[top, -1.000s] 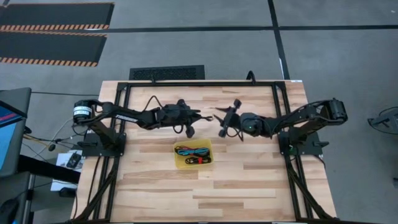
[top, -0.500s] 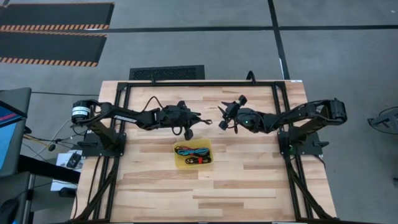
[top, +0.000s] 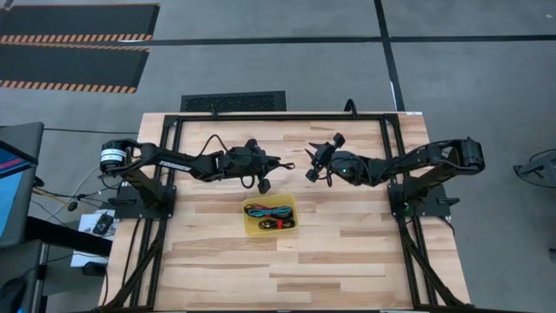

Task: Pick and place USB-C Cables
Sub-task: Put the black charger cable into the yellow bin

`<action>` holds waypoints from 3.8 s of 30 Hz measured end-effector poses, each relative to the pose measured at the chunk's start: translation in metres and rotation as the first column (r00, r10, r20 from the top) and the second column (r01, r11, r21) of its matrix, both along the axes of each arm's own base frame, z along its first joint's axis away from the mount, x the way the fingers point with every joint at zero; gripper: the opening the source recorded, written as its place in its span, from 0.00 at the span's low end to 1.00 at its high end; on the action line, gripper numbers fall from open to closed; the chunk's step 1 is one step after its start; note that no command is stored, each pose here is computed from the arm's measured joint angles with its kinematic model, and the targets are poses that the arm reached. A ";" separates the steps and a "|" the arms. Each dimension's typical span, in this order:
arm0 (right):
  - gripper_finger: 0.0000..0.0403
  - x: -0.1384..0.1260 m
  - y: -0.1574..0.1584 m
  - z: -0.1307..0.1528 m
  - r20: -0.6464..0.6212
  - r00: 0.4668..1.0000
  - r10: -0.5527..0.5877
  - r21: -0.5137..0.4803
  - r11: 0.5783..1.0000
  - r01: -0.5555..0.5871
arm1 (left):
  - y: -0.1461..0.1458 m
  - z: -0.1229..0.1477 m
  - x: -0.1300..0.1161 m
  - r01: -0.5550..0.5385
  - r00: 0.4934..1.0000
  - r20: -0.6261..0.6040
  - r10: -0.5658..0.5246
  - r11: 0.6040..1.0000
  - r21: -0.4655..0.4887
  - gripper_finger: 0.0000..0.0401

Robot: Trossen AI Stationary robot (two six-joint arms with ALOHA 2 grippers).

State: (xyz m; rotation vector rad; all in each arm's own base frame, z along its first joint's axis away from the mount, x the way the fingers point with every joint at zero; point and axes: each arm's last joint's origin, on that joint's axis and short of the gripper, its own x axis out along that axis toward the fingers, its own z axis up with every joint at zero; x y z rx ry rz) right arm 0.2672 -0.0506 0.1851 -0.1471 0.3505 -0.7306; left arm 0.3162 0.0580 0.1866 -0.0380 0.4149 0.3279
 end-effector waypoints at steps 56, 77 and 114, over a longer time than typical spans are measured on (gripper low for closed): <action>0.30 -0.004 0.003 -0.008 -0.063 0.997 0.037 0.099 0.995 -0.031 | -0.113 0.029 -0.005 0.077 0.982 0.166 -0.091 0.993 0.090 0.01; 0.30 -0.006 -0.007 -0.007 -0.065 0.998 0.019 0.092 0.996 -0.013 | -0.155 0.027 -0.021 0.042 0.988 0.145 -0.059 0.992 0.118 0.01; 0.30 -0.006 -0.007 -0.006 -0.057 0.998 0.019 0.090 0.996 -0.014 | -0.152 0.015 -0.013 0.033 0.987 0.154 -0.041 0.998 0.053 0.01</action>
